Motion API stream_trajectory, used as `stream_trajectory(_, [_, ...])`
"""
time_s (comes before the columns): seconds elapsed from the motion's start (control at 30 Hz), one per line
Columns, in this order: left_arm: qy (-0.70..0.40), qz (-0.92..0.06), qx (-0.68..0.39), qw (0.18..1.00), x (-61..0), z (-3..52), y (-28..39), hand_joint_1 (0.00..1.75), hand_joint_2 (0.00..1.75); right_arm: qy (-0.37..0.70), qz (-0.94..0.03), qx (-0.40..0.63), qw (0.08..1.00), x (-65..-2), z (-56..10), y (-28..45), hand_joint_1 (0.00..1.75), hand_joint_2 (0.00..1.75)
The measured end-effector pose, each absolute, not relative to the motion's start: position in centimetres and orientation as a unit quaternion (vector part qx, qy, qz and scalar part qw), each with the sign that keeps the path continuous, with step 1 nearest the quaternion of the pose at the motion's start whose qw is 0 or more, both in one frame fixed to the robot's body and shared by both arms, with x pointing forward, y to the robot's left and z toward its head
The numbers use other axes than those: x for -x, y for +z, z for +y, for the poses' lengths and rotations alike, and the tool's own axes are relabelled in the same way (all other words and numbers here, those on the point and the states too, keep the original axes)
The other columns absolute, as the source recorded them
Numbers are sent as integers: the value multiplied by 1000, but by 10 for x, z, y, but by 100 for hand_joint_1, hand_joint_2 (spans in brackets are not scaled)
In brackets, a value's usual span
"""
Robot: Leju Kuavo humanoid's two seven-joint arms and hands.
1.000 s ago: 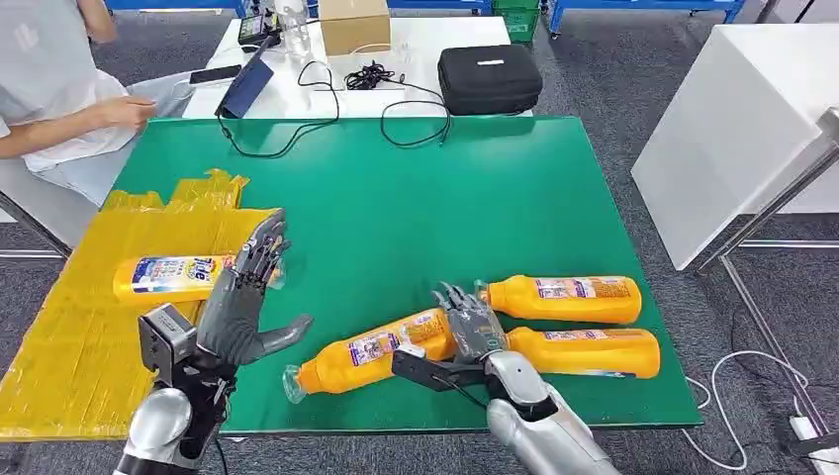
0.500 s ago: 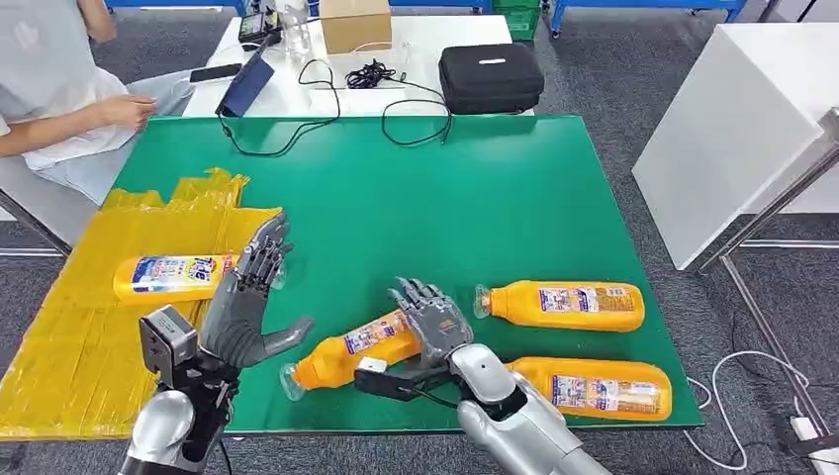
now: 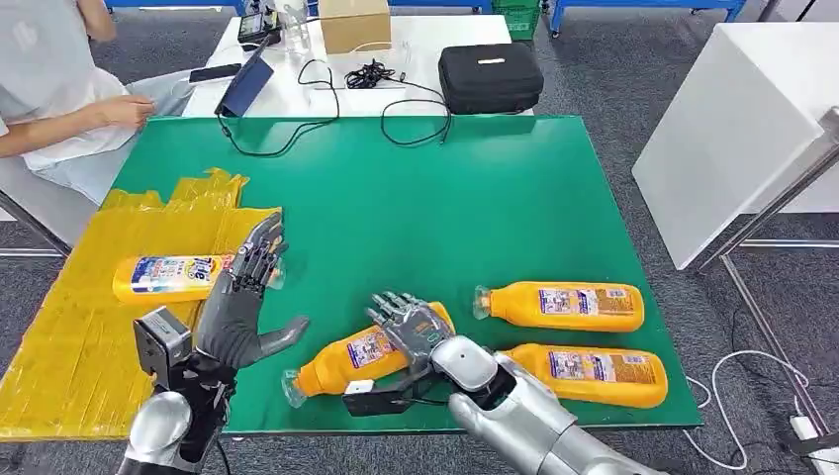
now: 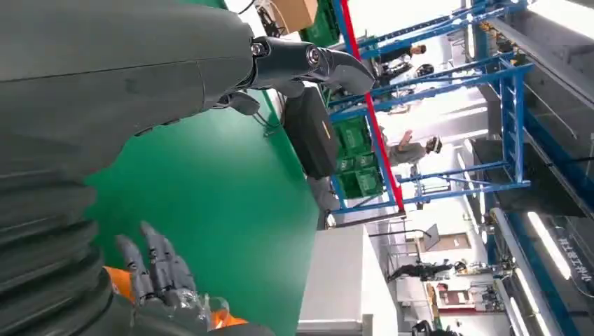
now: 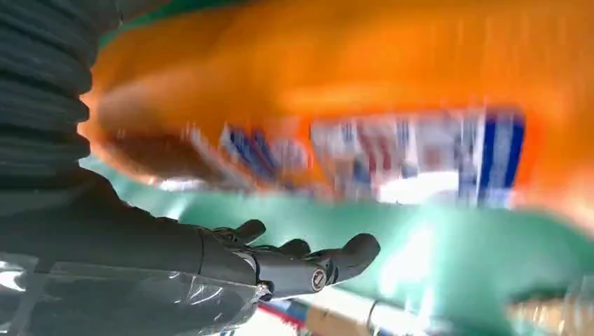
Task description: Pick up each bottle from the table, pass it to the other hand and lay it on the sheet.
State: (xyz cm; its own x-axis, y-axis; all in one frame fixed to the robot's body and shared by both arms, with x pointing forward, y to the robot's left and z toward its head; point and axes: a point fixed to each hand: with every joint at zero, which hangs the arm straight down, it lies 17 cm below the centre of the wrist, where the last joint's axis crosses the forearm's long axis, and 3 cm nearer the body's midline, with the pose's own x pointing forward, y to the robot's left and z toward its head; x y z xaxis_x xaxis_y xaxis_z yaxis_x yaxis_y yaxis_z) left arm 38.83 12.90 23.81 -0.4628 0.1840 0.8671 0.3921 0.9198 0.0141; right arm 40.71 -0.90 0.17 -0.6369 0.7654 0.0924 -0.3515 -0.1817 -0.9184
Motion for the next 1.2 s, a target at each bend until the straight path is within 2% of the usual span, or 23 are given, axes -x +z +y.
stream_trajectory(0.03, [-105, -849, 170, 490, -389, 129, 238, 0, 175, 750, -505, 182, 387, -405, -12, -6, 0, 175])
stream_trajectory(0.07, [-105, -848, 171, 490, -390, 129, 238, 0, 175, 752, -497, 163, 401, -406, -15, -11, 16, 175])
stream_trajectory(0.1, [-104, -849, 172, 489, -391, 129, 239, 0, 175, 753, -491, 151, 412, -408, -18, -14, 86, 175])
stream_trajectory(0.13, [-103, -849, 173, 488, -393, 129, 240, 0, 175, 752, -487, 144, 421, -410, -21, -16, 140, 175])
stream_trajectory(0.17, [-102, -849, 175, 487, -394, 128, 242, 0, 175, 749, -483, 143, 430, -415, -25, -18, 166, 175])
stream_trajectory(0.2, [-101, -849, 176, 487, -395, 128, 242, 0, 175, 747, -477, 144, 440, -420, -32, -21, 175, 175])
stream_trajectory(0.63, [-101, -844, 187, 492, -400, 118, 241, 0, 175, 726, -453, 170, 489, -450, -63, -32, 175, 175])
stream_trajectory(0.77, [-108, -838, 172, 506, -403, 115, 234, 0, 175, 646, -516, 213, 521, -464, -66, -15, 175, 175])
stream_trajectory(0.97, [-129, -828, 167, 519, -398, 100, 225, 0, 175, 506, -628, 218, 549, -462, -72, 27, 175, 175])
stream_trajectory(1.2, [-138, -824, 172, 522, -393, 89, 221, 0, 175, 444, -662, 225, 561, -466, -92, 57, 175, 175])
